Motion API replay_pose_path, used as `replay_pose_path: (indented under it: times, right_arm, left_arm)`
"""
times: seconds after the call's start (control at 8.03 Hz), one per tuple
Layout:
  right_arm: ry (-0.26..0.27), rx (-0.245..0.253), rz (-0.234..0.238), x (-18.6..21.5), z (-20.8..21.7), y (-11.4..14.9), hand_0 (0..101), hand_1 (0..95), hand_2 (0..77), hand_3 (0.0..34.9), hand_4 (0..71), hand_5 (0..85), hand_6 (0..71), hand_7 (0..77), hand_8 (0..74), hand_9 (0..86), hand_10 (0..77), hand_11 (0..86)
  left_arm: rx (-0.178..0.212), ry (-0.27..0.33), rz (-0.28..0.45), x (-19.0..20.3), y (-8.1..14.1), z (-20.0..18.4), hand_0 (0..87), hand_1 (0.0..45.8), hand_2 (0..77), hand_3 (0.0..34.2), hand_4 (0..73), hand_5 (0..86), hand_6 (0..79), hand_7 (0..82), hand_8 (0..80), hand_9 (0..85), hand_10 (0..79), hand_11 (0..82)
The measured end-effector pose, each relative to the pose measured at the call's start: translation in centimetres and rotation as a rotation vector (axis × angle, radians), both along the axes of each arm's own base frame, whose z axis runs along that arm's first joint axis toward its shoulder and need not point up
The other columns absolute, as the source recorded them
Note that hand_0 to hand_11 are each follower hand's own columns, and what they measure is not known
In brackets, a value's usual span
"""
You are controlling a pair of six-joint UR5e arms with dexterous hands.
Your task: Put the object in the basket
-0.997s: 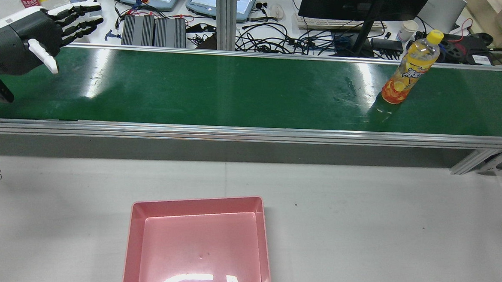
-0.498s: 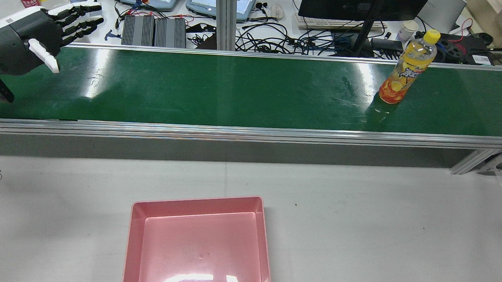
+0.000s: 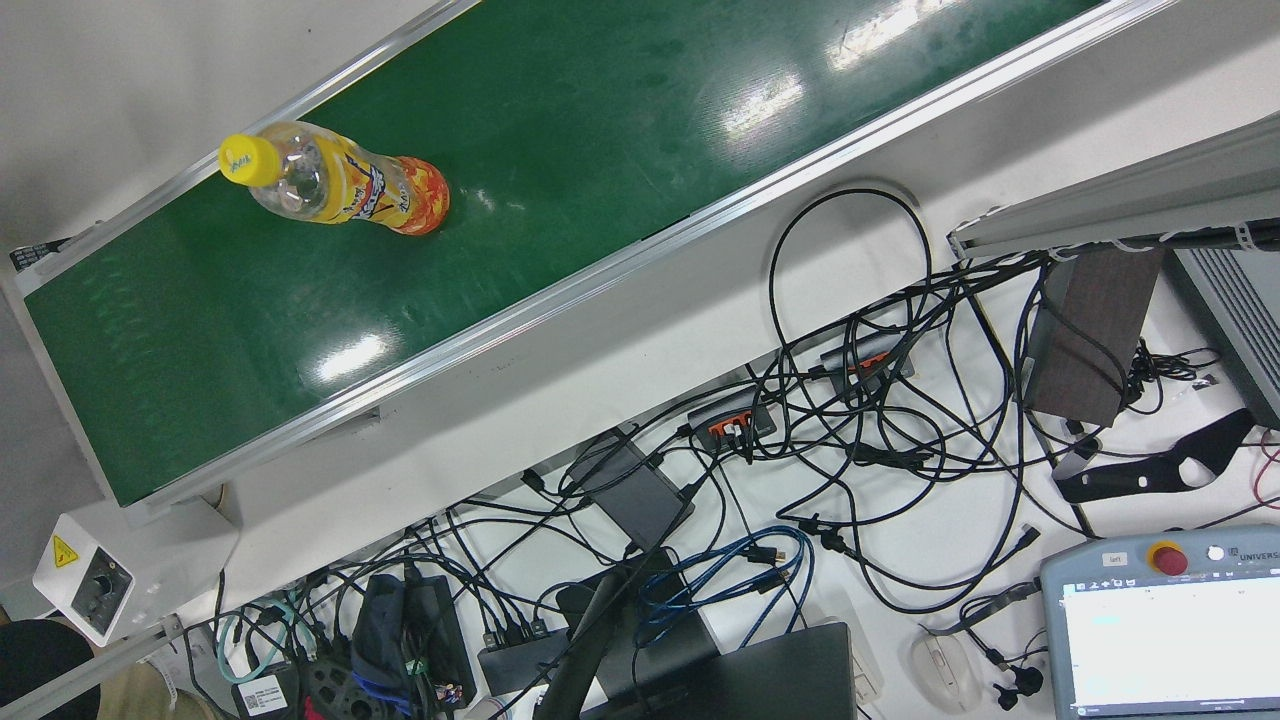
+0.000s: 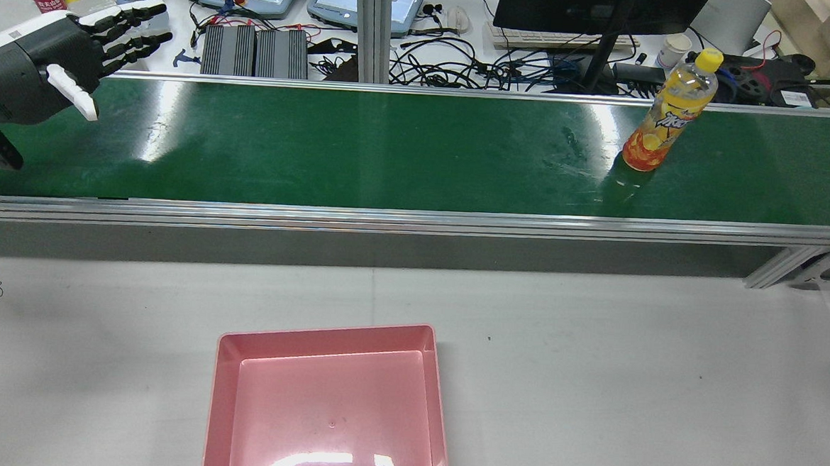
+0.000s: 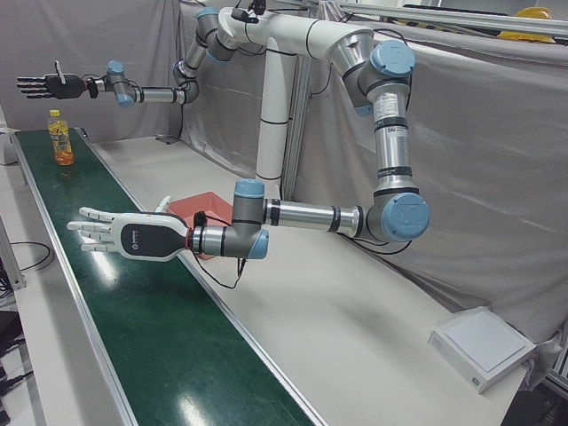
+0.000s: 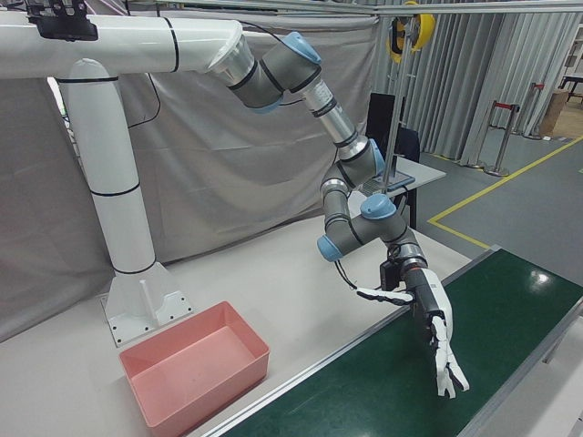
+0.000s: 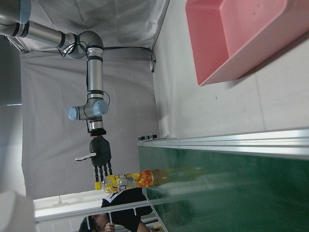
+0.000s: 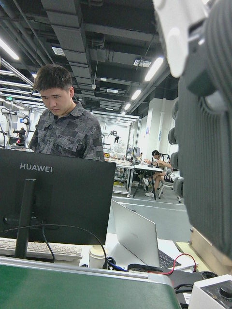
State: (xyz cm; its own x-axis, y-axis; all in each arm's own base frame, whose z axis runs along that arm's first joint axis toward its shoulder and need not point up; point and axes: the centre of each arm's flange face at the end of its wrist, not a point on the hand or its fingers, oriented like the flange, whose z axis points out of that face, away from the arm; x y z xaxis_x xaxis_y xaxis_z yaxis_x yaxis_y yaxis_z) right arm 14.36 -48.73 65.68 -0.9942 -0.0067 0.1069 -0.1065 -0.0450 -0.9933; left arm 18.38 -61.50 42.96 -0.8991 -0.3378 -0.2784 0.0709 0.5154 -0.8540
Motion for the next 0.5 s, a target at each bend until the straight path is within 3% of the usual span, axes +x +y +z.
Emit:
replay_pose_path:
  times: [0.5]
  right_arm:
    - [0.000, 0.000, 0.000, 0.00, 0.00, 0.00, 0, 0.0, 0.5, 0.0, 0.0, 0.0, 0.0, 0.5, 0.0, 0.0, 0.0, 0.0]
  left_arm:
    - [-0.001, -0.002, -0.001, -0.03, 0.01, 0.06, 60.7, 3.3, 0.5, 2.4, 12.0, 12.5, 0.0, 1.6, 8.7, 11.4, 2.2, 3.8]
